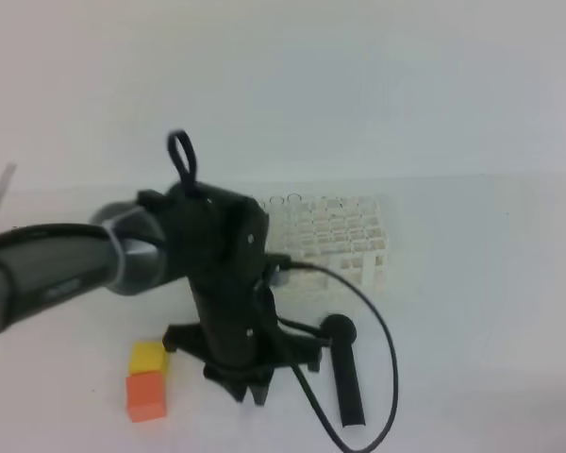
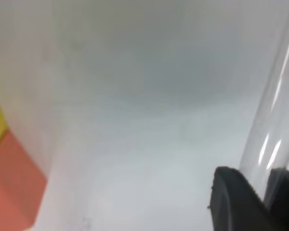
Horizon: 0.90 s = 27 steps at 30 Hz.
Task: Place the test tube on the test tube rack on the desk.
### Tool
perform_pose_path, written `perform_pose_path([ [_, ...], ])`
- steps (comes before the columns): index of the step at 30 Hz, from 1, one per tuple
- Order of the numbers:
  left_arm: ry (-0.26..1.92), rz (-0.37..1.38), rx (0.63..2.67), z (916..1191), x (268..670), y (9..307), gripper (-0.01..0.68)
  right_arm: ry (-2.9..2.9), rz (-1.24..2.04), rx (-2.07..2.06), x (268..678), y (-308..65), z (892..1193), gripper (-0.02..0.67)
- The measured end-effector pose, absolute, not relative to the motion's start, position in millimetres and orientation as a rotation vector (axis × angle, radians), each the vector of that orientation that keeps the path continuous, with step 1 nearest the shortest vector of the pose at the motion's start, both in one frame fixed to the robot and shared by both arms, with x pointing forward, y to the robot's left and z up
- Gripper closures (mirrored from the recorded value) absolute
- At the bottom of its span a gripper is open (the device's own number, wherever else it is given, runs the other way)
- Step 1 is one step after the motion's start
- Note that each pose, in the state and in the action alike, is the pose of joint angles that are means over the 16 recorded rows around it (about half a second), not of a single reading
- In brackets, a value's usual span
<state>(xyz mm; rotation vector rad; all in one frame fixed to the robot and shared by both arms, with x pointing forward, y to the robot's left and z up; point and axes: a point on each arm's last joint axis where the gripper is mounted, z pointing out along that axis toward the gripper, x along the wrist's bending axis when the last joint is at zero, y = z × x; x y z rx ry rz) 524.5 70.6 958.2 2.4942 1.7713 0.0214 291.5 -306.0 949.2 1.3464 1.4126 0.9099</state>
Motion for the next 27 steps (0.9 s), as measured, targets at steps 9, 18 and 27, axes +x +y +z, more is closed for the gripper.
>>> perform_pose_path([
  [9, 1.312, 0.263, 2.347, 1051, 512, 83, 0.561, 1.413, 0.910, 1.346, 292, -306, 949, 0.650],
  [18, 0.879, 0.408, 2.088, 1096, 476, 100, 0.562, 1.413, 0.910, 1.346, 292, -306, 949, 0.650],
  [27, 0.785, 0.484, 1.895, 1071, 429, 136, 0.611, 1.413, 0.910, 1.346, 292, -306, 949, 0.650],
])
